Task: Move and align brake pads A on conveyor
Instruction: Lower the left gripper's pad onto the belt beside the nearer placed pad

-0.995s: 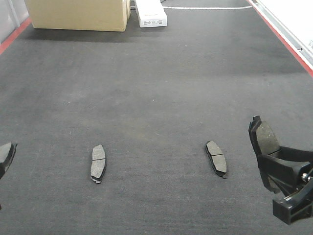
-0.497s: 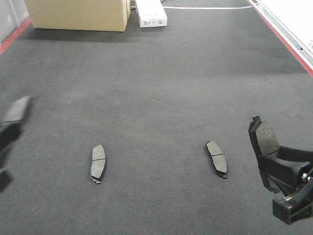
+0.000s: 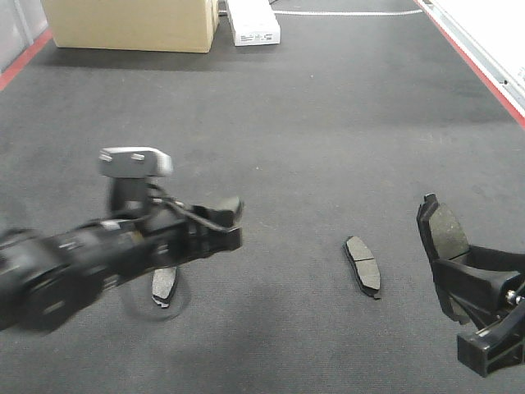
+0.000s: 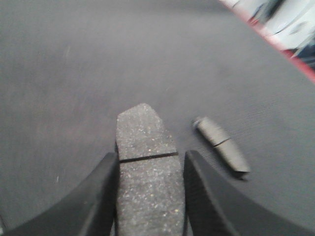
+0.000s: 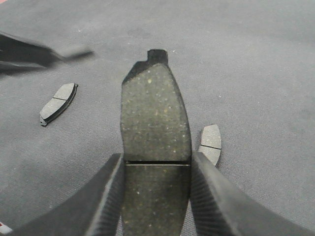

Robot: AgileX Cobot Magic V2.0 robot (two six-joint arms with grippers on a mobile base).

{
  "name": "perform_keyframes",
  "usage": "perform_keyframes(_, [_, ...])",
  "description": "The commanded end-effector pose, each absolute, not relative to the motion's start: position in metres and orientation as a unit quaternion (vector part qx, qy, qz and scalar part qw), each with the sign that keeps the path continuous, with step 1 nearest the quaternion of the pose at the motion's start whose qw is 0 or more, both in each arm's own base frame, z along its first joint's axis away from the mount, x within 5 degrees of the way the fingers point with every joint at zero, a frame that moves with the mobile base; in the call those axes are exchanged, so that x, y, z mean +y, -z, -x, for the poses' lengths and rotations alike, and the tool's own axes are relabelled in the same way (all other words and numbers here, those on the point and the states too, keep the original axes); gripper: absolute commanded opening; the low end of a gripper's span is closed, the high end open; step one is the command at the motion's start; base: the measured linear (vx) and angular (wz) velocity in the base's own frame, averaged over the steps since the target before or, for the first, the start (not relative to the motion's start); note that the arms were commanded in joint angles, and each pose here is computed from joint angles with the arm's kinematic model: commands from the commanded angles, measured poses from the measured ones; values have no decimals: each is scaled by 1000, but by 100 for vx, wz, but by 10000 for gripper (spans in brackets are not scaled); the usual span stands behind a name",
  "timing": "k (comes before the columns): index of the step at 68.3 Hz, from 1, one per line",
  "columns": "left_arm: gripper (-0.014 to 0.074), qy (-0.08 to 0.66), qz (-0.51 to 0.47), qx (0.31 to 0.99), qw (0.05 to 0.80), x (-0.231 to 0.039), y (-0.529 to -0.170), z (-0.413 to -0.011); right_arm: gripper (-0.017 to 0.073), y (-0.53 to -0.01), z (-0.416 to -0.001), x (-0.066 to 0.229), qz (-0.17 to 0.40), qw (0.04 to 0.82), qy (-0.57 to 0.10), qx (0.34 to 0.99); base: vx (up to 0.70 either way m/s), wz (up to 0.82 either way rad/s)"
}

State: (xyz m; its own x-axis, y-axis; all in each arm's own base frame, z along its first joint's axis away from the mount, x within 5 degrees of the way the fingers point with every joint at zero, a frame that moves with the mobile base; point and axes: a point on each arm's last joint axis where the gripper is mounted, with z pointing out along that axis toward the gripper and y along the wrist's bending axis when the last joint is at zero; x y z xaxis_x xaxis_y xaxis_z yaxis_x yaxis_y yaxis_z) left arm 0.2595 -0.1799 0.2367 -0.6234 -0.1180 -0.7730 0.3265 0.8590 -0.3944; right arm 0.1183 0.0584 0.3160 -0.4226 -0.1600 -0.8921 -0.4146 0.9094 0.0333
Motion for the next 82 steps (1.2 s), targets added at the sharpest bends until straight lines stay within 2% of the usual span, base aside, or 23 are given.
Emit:
perform_keyframes(1, [115,300,-1,842,448,-192,-245,-282,-8,-333,-122,60,170,556,-135,802,0,0])
perform_keyframes(13, [119,304,57,847,433,-200,-208,-302,-8,-333,-122,60,170,556,-135,802,0,0])
perform_keyframes(23, [119,276,62,863,418,-199,-183,-309,-8,-333,-122,60,170,556,-135,802,0,0])
perform_keyframes(51, [132,263,60,878,396,-199,-175,-307,-8,-333,-122,60,170,556,-135,802,0,0])
perform_keyframes(58, [155,259,60,883,386,-199,-173,-306,-8,-333,-122,60,170,556,-135,802,0,0])
perform_keyframes(82, [338,250,56,898,359,-199,-169,-301,-8,-333,-122,60,170,556,-135,802,0,0])
